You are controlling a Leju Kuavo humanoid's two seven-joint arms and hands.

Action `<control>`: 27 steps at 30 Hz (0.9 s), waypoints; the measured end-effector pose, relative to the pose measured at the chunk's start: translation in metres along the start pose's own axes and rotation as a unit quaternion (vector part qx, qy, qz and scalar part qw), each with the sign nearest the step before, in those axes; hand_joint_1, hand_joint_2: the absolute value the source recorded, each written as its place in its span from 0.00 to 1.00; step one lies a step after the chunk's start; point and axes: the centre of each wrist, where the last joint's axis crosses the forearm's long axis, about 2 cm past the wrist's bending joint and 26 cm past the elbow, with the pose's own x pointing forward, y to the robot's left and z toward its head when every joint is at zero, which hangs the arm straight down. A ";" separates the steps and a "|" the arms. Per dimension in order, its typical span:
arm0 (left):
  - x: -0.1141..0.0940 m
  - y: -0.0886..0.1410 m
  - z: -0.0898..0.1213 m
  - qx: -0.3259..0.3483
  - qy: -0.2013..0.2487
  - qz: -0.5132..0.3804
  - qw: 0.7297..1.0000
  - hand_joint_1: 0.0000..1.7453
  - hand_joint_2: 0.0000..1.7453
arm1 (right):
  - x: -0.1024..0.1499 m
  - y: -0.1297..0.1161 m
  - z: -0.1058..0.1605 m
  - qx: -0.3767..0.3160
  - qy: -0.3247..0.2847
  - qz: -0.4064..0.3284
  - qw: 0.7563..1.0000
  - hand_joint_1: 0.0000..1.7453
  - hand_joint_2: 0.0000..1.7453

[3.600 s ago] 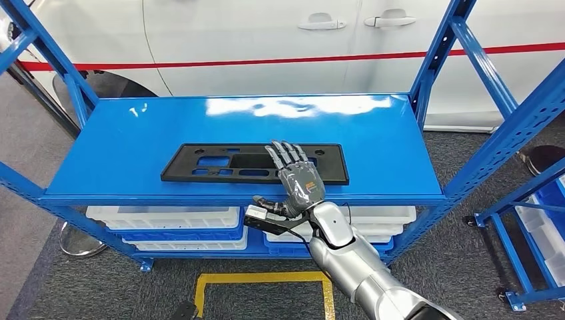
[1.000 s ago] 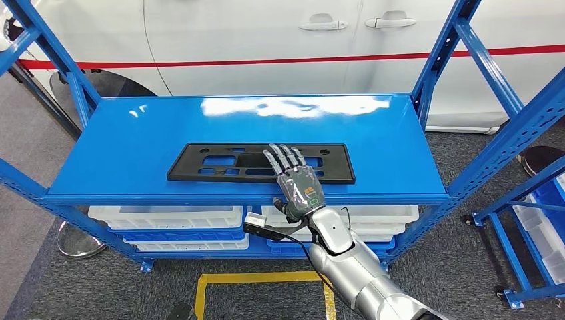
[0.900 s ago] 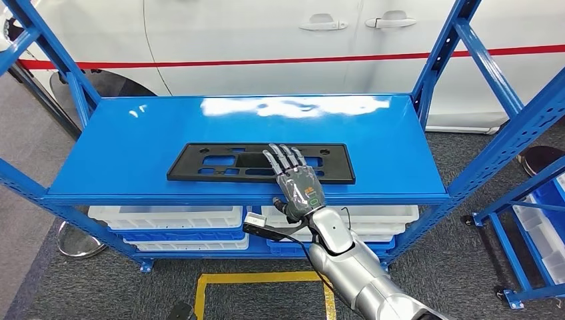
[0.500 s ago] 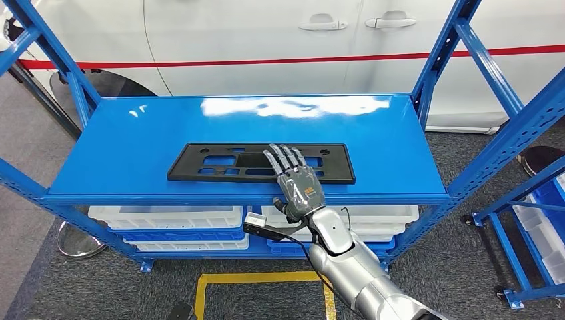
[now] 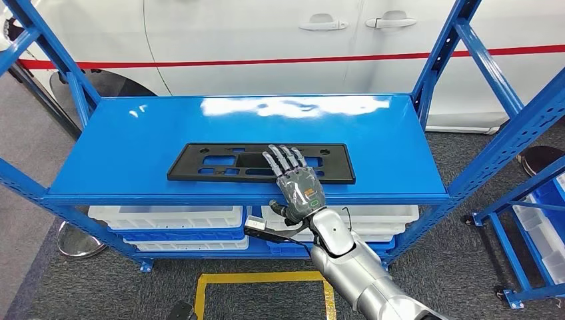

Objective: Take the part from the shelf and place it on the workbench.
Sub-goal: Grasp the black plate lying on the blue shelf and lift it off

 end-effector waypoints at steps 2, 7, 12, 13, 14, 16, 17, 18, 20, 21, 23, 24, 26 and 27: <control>0.000 0.000 0.000 0.000 0.000 0.000 1.000 0.00 0.00 | 0.000 0.000 0.000 -0.005 -0.001 0.005 1.000 0.00 1.00; 0.000 0.000 0.000 0.000 -0.002 0.000 1.000 0.00 0.00 | 0.000 -0.001 0.002 -0.012 -0.004 0.012 1.000 0.00 1.00; 0.000 0.000 0.000 0.001 -0.004 -0.001 1.000 0.00 0.00 | 0.004 -0.004 0.005 -0.029 -0.025 0.024 0.999 0.00 1.00; 0.000 0.000 0.000 0.001 -0.005 -0.002 1.000 0.00 0.00 | 0.004 -0.005 0.006 -0.031 -0.026 0.023 0.999 0.00 1.00; 0.000 0.000 0.000 0.001 -0.005 -0.002 1.000 0.00 0.00 | 0.005 -0.005 0.007 -0.032 -0.025 0.019 0.999 0.00 1.00; 0.000 0.000 0.000 0.001 -0.005 -0.002 1.000 0.00 0.00 | 0.004 -0.005 0.007 -0.032 -0.018 0.007 0.999 0.00 1.00; 0.000 0.000 0.000 0.001 -0.005 -0.002 1.000 0.00 0.00 | 0.003 -0.005 0.008 -0.032 -0.013 0.000 0.999 0.00 1.00; 0.000 0.001 0.000 0.001 -0.005 -0.002 1.000 0.00 0.00 | 0.002 -0.005 0.008 -0.032 -0.008 -0.006 0.999 0.00 1.00; 0.000 0.001 0.000 0.001 -0.005 -0.003 1.000 0.00 0.00 | 0.002 -0.004 0.008 -0.030 -0.001 -0.016 0.999 0.00 1.00; 0.000 0.001 0.000 0.000 -0.005 -0.003 1.000 0.00 0.00 | 0.002 -0.004 0.007 -0.029 0.001 -0.020 0.999 0.00 1.00; 0.001 0.000 0.000 0.000 -0.006 -0.004 1.000 0.00 0.00 | 0.002 -0.004 0.006 -0.026 0.003 -0.024 0.999 0.00 1.00; 0.001 0.000 -0.001 0.000 -0.007 -0.004 1.000 0.00 0.00 | 0.002 -0.005 0.005 -0.025 0.003 -0.025 0.999 0.00 1.00; 0.002 0.000 -0.001 0.000 -0.008 -0.005 1.000 0.00 0.00 | 0.002 -0.005 0.004 -0.022 0.004 -0.026 0.999 0.00 1.00; 0.002 0.000 -0.001 0.000 -0.008 -0.005 1.000 0.00 0.00 | 0.001 -0.005 0.005 -0.021 0.005 -0.026 0.999 0.00 1.00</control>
